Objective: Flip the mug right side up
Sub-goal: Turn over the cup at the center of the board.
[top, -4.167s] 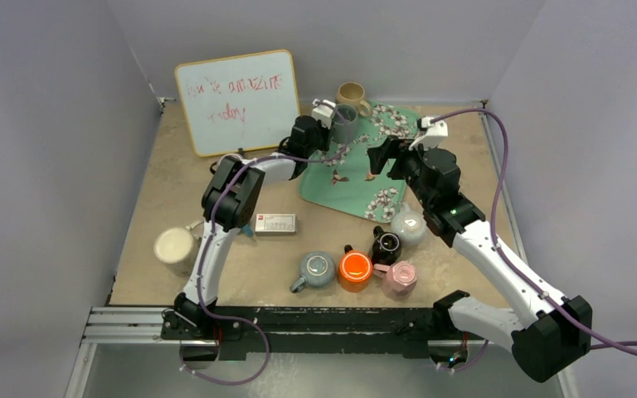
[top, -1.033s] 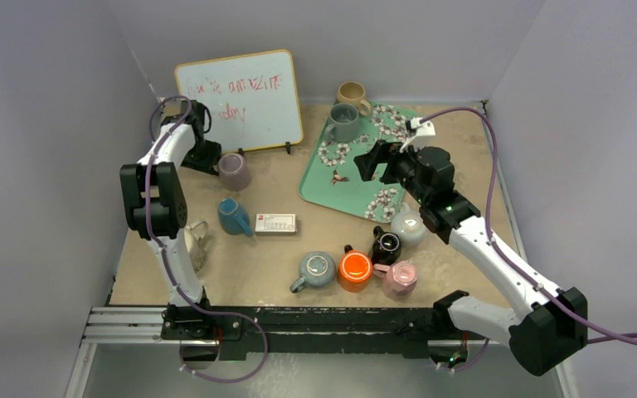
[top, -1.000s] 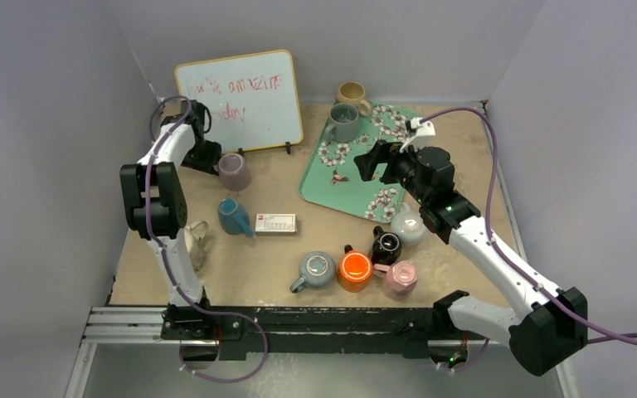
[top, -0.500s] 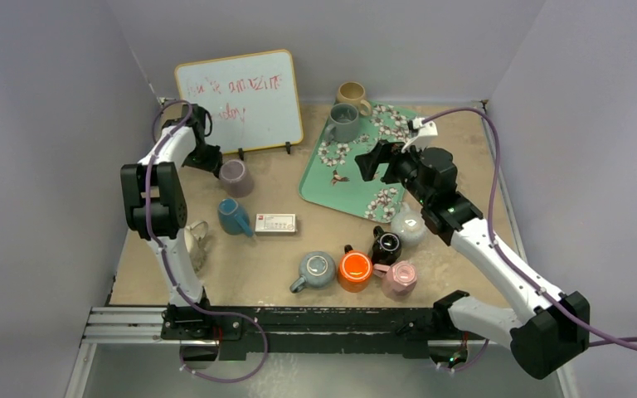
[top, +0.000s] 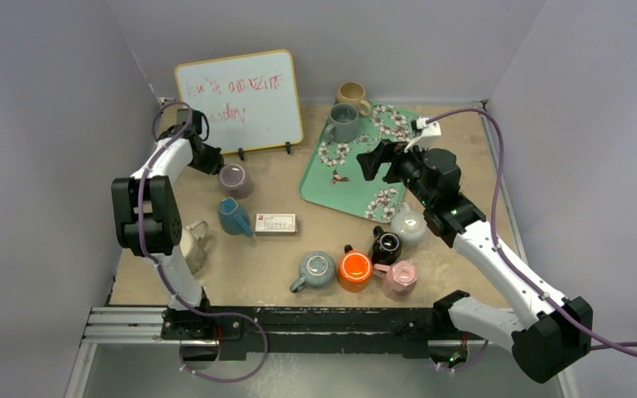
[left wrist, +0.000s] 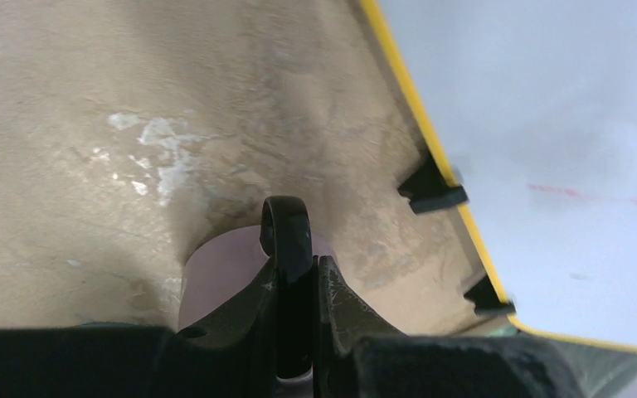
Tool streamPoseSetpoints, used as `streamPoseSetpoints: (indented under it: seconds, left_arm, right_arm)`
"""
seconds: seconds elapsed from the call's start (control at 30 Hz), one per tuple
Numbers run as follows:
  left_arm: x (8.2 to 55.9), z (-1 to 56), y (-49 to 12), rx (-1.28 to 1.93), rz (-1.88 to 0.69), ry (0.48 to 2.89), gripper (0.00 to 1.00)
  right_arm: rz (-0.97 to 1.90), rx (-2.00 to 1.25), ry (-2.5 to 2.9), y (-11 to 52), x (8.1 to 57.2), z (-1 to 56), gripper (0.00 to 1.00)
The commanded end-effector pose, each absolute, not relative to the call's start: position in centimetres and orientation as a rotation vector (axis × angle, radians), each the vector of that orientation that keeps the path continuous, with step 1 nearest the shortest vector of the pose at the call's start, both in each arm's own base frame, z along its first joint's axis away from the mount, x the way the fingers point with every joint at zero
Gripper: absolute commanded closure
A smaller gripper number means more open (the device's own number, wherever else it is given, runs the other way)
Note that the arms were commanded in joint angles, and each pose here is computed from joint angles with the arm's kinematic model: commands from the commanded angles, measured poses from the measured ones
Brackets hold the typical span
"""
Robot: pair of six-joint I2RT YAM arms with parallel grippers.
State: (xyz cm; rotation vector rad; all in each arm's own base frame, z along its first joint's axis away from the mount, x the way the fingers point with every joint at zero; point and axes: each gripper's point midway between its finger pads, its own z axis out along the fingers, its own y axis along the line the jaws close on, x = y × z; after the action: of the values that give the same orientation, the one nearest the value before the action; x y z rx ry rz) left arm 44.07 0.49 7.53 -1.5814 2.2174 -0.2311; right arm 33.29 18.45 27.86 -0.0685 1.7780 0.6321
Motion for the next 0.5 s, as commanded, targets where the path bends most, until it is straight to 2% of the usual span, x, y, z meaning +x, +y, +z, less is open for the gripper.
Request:
streamPoseSetpoints:
  seconds: [0.0,0.27,0.47]
  left_arm:
    - [47.5,14.5,-1.2,-1.244,-0.533,2.078,1.00]
    - [48.5,18.1,-6.2,-0.892,-0.913,2.007,1.00]
    - [48.7,21.9,-8.8,-0.600,-0.958,1.935,1.00]
  right_arm:
    - [0.627,-0.055,1.725,18.2,33.6,29.5,0.01]
    - [0.653,-0.080,1.719,18.7,33.5,30.2,0.01]
    - [0.669,-0.019,1.773,19.0,34.2,29.5,0.01]
